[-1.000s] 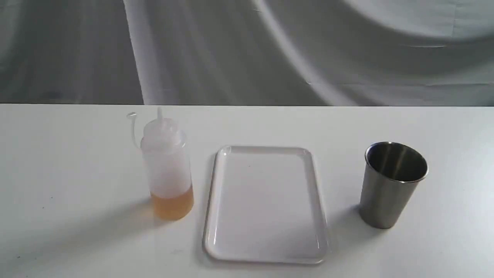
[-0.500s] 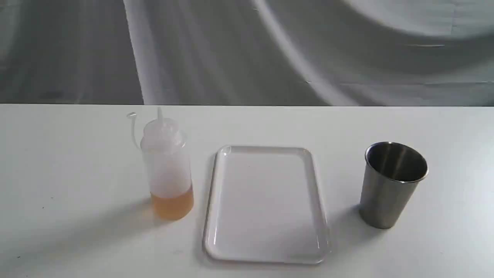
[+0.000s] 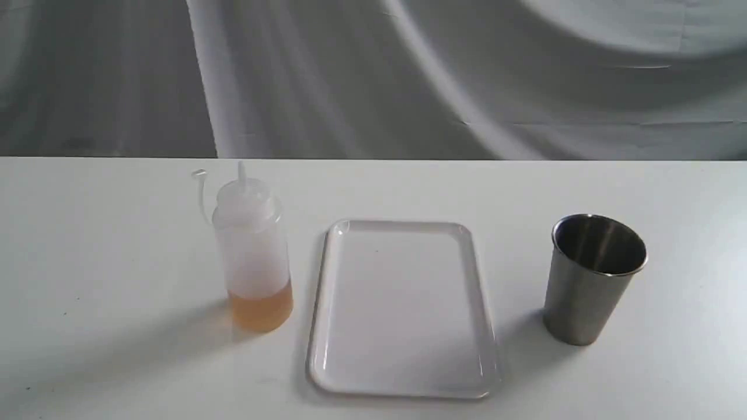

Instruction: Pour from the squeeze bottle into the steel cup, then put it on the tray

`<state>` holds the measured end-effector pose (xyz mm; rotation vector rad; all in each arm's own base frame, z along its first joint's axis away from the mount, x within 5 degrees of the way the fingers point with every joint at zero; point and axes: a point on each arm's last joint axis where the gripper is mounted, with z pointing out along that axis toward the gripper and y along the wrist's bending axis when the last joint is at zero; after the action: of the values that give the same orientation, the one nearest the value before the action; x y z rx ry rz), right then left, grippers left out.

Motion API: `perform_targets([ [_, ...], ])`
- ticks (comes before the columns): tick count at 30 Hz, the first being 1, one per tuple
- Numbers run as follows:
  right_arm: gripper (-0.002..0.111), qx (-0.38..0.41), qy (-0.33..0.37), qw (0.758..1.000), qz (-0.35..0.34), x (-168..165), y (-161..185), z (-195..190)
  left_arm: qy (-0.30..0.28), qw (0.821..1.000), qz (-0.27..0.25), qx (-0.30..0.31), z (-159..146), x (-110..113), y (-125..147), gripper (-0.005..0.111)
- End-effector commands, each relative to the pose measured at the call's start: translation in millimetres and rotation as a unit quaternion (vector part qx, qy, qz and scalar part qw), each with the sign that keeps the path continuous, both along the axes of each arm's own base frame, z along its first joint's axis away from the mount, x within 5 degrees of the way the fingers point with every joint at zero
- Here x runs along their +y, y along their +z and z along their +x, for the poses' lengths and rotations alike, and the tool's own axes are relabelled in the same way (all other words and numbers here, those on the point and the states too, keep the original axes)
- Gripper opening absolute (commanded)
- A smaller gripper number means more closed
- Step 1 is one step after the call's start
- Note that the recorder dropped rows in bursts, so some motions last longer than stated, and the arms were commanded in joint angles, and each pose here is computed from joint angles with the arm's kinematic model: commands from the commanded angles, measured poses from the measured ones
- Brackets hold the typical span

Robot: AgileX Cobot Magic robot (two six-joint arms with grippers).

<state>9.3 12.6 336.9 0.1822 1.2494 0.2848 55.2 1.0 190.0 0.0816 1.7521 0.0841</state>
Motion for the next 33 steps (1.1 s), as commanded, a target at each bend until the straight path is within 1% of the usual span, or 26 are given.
perform_targets([
  [1, 0.000, -0.017, 0.016, 0.999, -0.037, 6, 17, -7, -0.002, 1.000, 0.000, -0.004, 0, 0, -1, 0.008],
  [6, 0.000, -0.023, 0.051, 0.996, -0.076, 14, 40, -7, -0.002, 1.000, 0.000, -0.004, 0, 0, -1, 0.008],
  [9, 0.000, -0.011, 0.080, 0.992, -0.098, 19, 56, 2, -0.002, 1.000, 0.000, -0.004, 0, 0, -1, 0.008],
  [13, 0.000, 0.016, 0.106, 0.988, -0.108, 21, 73, 21, -0.002, 1.000, 0.000, -0.004, 0, 0, -1, 0.008],
  [17, 0.000, 0.033, 0.113, 0.987, -0.107, 20, 86, 36, -0.002, 1.000, 0.000, -0.004, 0, 0, -1, 0.008],
  [23, 0.000, 0.032, 0.138, 0.984, -0.111, 21, 91, 52, -0.002, 1.000, 0.000, -0.004, 0, 0, -1, 0.008],
  [26, 0.000, 0.026, 0.160, 0.982, -0.096, 24, 93, 54, -0.002, 1.000, 0.000, -0.004, 0, 0, -1, 0.008],
  [30, 0.000, 0.021, 0.165, 0.983, -0.081, 24, 95, 57, -0.002, 1.000, 0.000, -0.004, 0, 0, -1, 0.008],
  [33, 0.000, 0.031, 0.174, 0.980, -0.093, 24, 99, 66, -0.002, 1.000, 0.000, -0.004, 0, 0, -1, 0.008],
])
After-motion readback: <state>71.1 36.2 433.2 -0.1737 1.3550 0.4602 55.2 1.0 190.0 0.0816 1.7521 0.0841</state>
